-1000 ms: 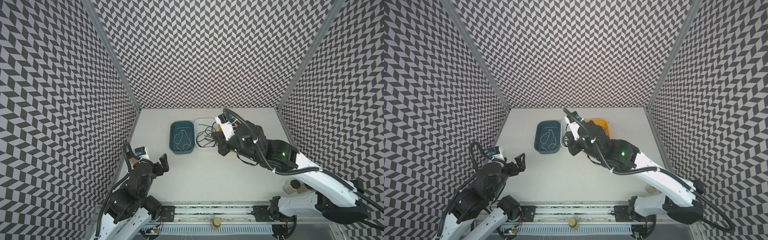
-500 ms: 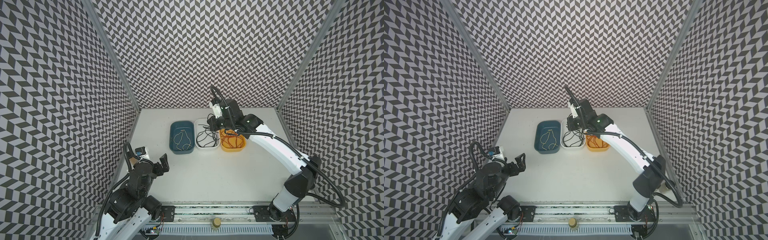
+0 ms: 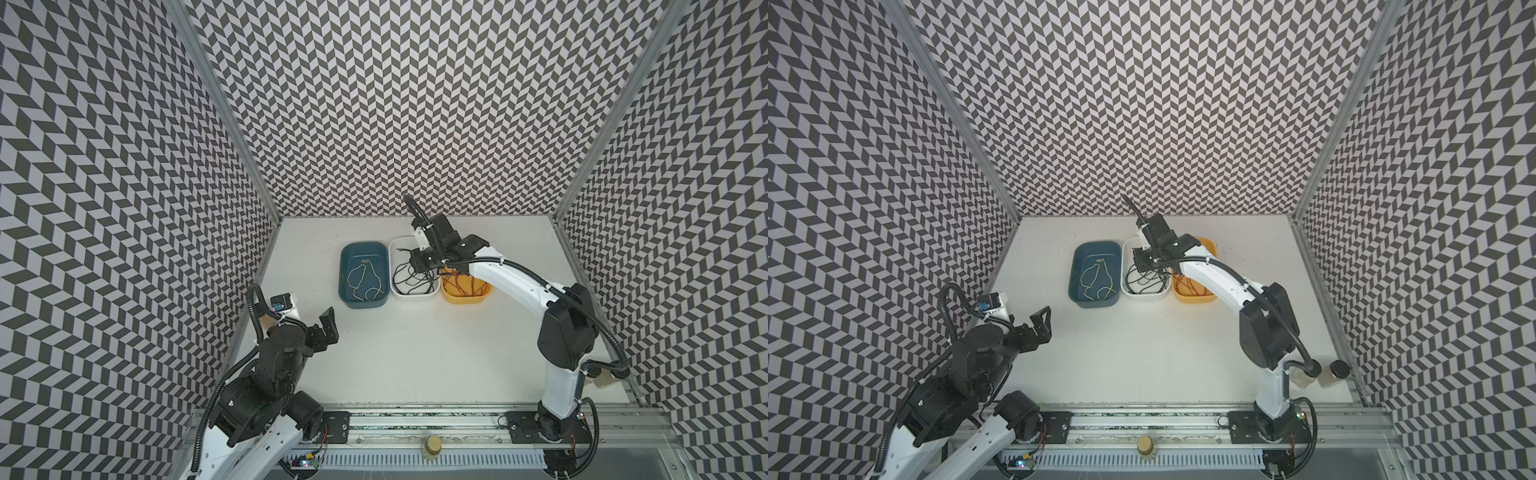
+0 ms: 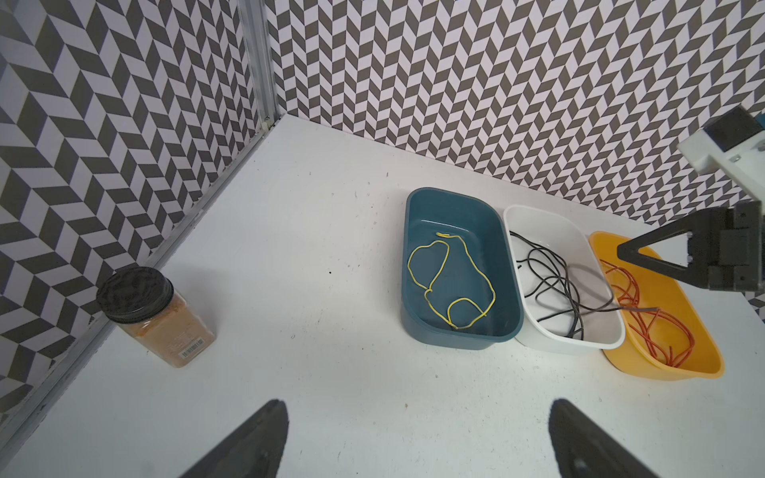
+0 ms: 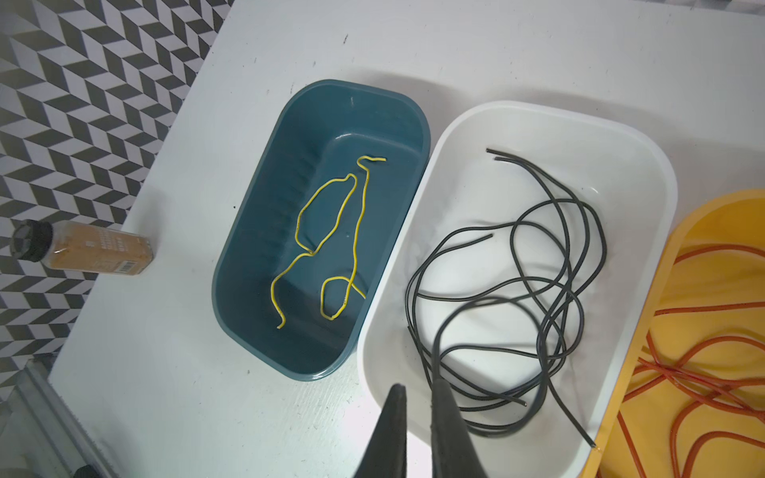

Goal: Untangle the cables

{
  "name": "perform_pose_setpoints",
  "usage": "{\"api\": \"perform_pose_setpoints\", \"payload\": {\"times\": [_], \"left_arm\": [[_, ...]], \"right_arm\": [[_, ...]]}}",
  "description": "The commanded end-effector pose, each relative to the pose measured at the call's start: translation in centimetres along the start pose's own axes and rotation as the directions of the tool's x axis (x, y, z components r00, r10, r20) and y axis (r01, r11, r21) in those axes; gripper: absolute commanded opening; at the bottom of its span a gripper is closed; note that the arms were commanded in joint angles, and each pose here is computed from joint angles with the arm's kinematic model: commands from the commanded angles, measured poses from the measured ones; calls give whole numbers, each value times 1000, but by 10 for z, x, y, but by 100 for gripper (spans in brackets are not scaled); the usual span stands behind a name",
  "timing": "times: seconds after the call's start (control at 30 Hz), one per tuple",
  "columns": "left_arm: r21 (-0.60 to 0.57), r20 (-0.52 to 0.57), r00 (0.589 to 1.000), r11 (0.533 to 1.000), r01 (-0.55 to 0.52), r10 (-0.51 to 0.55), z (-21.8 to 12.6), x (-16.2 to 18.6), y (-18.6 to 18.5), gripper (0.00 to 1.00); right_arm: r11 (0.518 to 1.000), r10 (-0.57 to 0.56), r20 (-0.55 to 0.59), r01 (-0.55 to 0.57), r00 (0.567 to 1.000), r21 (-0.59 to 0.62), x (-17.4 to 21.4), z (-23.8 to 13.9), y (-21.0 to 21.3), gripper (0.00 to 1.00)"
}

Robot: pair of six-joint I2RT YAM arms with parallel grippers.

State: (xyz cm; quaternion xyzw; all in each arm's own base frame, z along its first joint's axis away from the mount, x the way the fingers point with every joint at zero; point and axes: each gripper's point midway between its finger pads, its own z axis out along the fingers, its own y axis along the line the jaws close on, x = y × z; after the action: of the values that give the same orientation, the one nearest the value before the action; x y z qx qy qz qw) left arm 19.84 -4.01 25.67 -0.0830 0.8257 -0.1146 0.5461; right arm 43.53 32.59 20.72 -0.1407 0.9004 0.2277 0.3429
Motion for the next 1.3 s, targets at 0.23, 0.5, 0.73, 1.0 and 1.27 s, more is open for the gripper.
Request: {"api": "perform_pose_setpoints", "payload": {"times": [0.23, 0.5, 0.73, 1.0, 1.27], "left_arm": [[-27, -21, 1000, 1000, 1, -2, 2, 6, 4, 100], [-33, -17, 1000, 999, 11, -12, 3, 4, 5, 100], [-96, -45, 999, 995, 25, -29, 11, 4, 8, 100], [-265, 51, 998, 964, -26, 41, 40, 3, 32, 100], [-338, 94, 986, 936, -99, 139, 75, -17, 37, 100]], "right_arm": [[999, -16, 86, 20, 996, -37, -32, -54, 16, 36], [1000, -20, 282, 18, 959, 11, -23, -149, 4, 57], [972, -61, 424, -42, 904, 229, 12, -222, -50, 100], [830, -92, 543, -237, 834, 505, 72, -274, -130, 100], [737, -222, 713, -364, 665, 569, 106, -297, -185, 100]]}}
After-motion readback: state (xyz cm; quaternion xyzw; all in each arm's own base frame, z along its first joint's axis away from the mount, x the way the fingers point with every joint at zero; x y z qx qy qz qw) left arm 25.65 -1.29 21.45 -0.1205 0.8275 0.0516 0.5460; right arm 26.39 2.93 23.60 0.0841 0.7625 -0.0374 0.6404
